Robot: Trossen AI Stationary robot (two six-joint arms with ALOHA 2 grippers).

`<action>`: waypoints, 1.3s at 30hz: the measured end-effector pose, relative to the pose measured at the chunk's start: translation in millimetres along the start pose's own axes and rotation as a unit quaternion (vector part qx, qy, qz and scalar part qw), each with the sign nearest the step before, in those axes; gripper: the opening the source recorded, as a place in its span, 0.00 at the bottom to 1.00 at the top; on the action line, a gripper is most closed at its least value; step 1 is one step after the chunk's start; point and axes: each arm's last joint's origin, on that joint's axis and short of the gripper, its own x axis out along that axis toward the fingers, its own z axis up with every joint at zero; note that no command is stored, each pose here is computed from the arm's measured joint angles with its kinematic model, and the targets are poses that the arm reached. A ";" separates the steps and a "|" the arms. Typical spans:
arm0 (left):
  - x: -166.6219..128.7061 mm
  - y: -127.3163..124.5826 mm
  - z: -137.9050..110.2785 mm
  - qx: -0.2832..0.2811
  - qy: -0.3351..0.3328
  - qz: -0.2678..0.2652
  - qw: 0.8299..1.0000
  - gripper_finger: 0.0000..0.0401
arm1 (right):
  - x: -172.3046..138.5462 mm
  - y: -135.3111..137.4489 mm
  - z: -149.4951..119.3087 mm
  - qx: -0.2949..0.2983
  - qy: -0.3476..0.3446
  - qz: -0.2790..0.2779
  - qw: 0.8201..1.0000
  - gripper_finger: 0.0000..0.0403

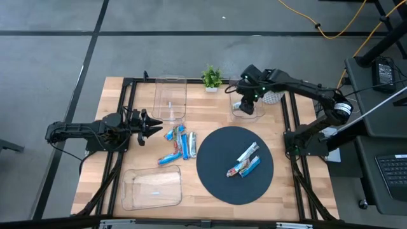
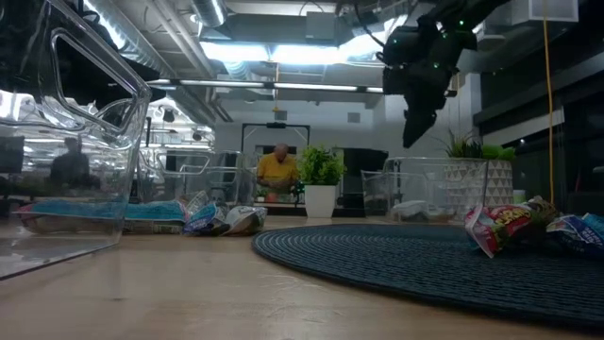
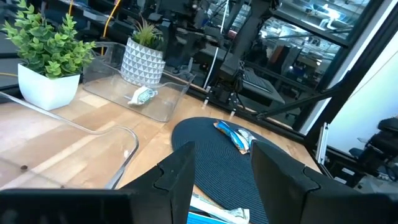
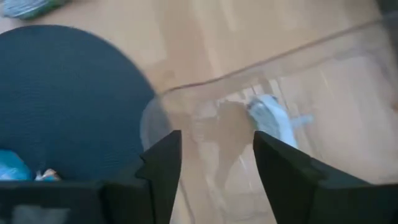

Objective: Pick and place Granola Bars by type
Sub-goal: Put the yellow granola bar into the top right transparent bin

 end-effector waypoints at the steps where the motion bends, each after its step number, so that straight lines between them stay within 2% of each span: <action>1: 0.0 0.0 0.0 0.000 0.000 0.000 1.000 0.37 | -0.7 4.2 1.6 -0.008 0.001 0.004 1.000 0.50; 7: 0.0 -0.1 -0.2 0.000 0.002 -0.002 1.000 0.37 | -3.4 40.8 5.9 -0.091 0.036 0.025 0.995 0.51; 12: 0.0 -1.3 -0.8 0.000 0.011 -0.024 1.000 0.37 | -10.9 89.3 -6.2 -0.189 0.092 0.058 0.976 0.51; 19: -0.1 -0.3 -3.7 0.001 0.027 -0.021 0.999 0.37 | -31.8 144.4 -24.9 -0.269 0.076 0.050 0.959 0.51; 23: -0.1 -0.4 -3.6 0.001 0.027 -0.022 0.999 0.37 | -27.0 162.1 -36.8 -0.283 0.083 0.065 0.953 0.51; 27: -0.2 -0.6 -3.8 0.001 0.030 -0.027 0.999 0.37 | -7.9 172.1 -52.0 -0.302 0.098 0.077 0.945 0.51; 31: -0.2 -1.1 -4.0 0.001 0.033 -0.035 0.999 0.37 | 17.5 172.4 -64.2 -0.276 0.091 0.083 0.953 0.51; 34: -0.2 -1.5 -4.0 0.000 0.035 -0.040 0.999 0.37 | 36.2 171.0 -72.8 -0.251 0.078 0.109 0.959 0.52; 39: -0.2 -1.6 -4.0 -0.013 0.036 -0.042 0.998 0.37 | 57.7 164.7 -90.7 -0.224 0.089 0.110 0.964 0.62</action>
